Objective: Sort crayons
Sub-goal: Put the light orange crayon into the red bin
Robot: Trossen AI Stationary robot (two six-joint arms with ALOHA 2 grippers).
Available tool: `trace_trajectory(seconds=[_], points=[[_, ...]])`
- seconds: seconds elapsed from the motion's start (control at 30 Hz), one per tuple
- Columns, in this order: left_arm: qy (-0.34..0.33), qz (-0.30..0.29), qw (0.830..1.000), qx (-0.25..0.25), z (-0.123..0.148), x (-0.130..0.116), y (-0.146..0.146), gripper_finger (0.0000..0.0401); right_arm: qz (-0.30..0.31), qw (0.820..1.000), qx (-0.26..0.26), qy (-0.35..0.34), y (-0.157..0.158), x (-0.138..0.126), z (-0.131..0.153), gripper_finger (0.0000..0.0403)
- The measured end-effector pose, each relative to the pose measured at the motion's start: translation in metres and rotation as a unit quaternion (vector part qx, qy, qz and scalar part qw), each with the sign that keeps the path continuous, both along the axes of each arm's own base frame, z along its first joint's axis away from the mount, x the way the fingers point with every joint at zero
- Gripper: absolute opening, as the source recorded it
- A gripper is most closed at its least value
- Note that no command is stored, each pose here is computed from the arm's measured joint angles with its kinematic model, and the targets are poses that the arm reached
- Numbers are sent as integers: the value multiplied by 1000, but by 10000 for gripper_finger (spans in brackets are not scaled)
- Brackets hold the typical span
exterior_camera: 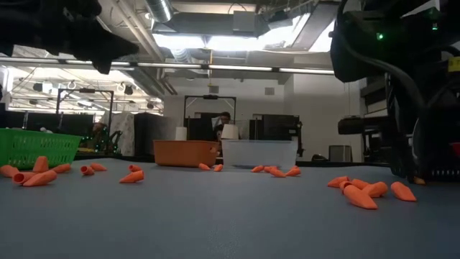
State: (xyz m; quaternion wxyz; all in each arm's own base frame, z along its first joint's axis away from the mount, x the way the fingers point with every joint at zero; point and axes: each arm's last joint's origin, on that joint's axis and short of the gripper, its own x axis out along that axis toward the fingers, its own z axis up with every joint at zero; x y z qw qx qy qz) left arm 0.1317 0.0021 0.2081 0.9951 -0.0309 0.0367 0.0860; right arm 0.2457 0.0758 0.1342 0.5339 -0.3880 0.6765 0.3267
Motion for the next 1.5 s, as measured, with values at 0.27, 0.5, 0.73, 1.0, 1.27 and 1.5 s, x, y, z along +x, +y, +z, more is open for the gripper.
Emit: trace_trajectory(seconds=[0.27, 0.5, 0.73, 1.0, 1.27, 1.5], points=[[-14, 9, 999, 33, 5, -18, 1, 2, 2, 1000, -6, -2, 0, 0, 0, 23], [-3, 8, 999, 45, 2, -29, 1, 2, 2, 1000, -7, -3, 0, 0, 0, 24], [0, 11, 998, 55, -4, -38, 2, 1, 2, 1000, -7, -3, 0, 0, 0, 24], [-29, 22, 998, 54, -32, -37, 2, 1, 2, 1000, -8, -3, 0, 0, 0, 24], [-50, 24, 995, 83, -38, -35, 2, 1, 2, 1000, -8, -3, 0, 0, 0, 24], [-47, 27, 993, 101, -37, -35, 3, 1, 2, 1000, -8, -5, 0, 1, 1, 24]])
